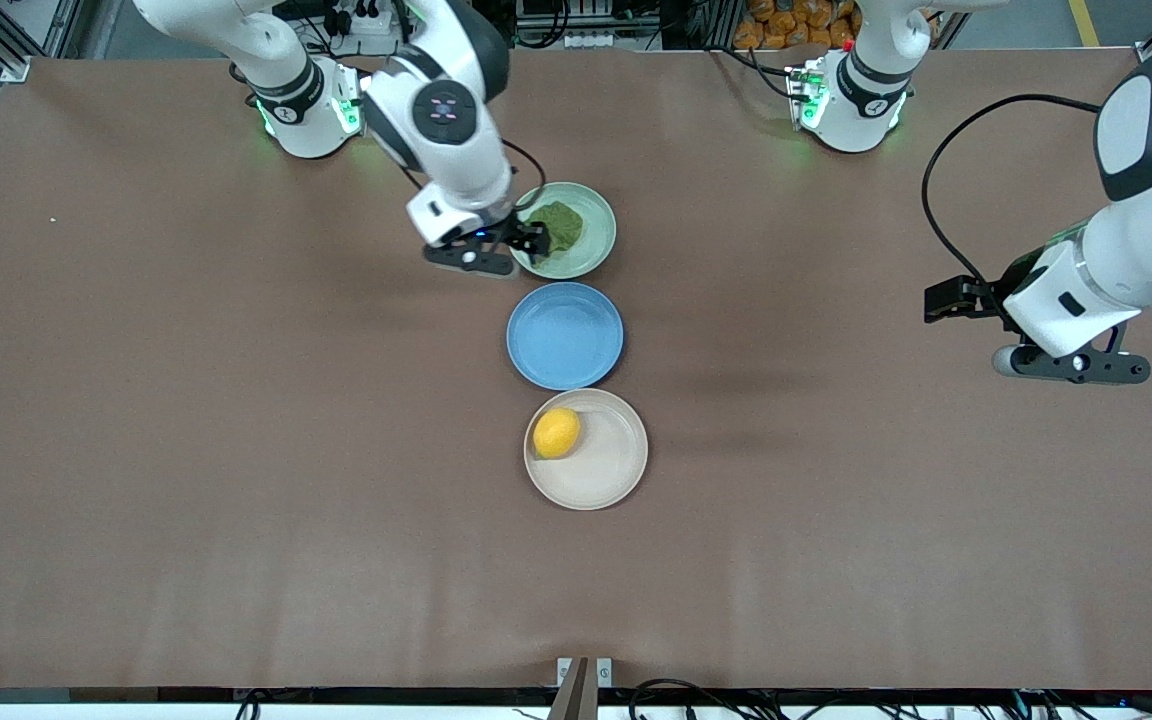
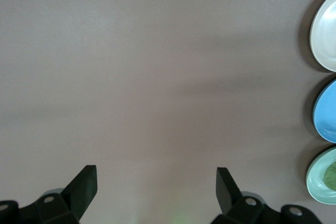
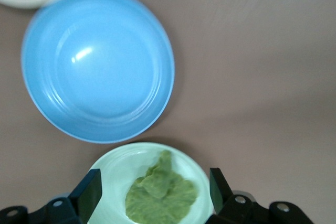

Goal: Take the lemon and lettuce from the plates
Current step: 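Lower the right gripper onto the lettuce while the left gripper approaches, then grasp the lettuce with the right gripper while the left gripper reaches the lemon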

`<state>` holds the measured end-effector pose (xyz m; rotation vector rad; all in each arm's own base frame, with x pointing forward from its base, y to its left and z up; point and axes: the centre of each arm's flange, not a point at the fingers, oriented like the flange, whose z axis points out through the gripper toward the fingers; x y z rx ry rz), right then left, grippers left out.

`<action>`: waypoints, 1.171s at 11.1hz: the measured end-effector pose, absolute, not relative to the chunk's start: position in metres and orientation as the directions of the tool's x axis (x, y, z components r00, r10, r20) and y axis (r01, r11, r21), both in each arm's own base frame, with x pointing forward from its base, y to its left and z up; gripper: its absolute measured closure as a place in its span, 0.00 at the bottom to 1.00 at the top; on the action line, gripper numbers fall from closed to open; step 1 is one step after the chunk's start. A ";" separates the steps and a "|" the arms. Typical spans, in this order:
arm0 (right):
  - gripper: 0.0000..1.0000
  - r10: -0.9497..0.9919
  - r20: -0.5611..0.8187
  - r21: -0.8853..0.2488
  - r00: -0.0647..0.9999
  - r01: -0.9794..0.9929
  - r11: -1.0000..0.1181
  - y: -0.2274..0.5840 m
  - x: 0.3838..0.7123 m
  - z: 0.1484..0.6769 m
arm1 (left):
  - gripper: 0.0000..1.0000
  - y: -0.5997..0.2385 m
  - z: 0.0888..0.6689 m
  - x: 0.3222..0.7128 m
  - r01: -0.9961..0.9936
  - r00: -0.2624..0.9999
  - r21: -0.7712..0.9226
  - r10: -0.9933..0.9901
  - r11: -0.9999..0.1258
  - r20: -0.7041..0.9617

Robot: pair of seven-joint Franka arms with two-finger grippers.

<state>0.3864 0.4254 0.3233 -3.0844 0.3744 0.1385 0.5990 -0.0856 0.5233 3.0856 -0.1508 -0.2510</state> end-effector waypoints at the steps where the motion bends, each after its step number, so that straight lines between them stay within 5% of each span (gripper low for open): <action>1: 0.13 -0.250 -0.084 0.002 0.965 -0.251 -0.968 0.445 0.369 0.297 | 0.00 -0.086 0.516 0.601 -0.093 0.980 0.050 -0.100 -0.994 -0.170; 4: 0.14 -0.282 -0.073 0.049 0.957 -0.279 -0.959 0.476 0.330 0.243 | 0.00 -0.087 0.504 0.606 -0.092 0.978 0.051 -0.100 -0.994 -0.182; 10: 0.13 -0.317 -0.078 0.085 0.945 -0.310 -0.947 0.485 0.311 0.204 | 0.00 -0.163 0.438 0.624 -0.105 0.978 0.044 -0.111 -0.994 -0.174; 13: 0.34 -0.335 -0.075 0.089 0.939 -0.328 -0.940 0.487 0.306 0.191 | 0.00 -0.215 0.396 0.633 -0.101 0.987 0.055 -0.107 -0.993 -0.119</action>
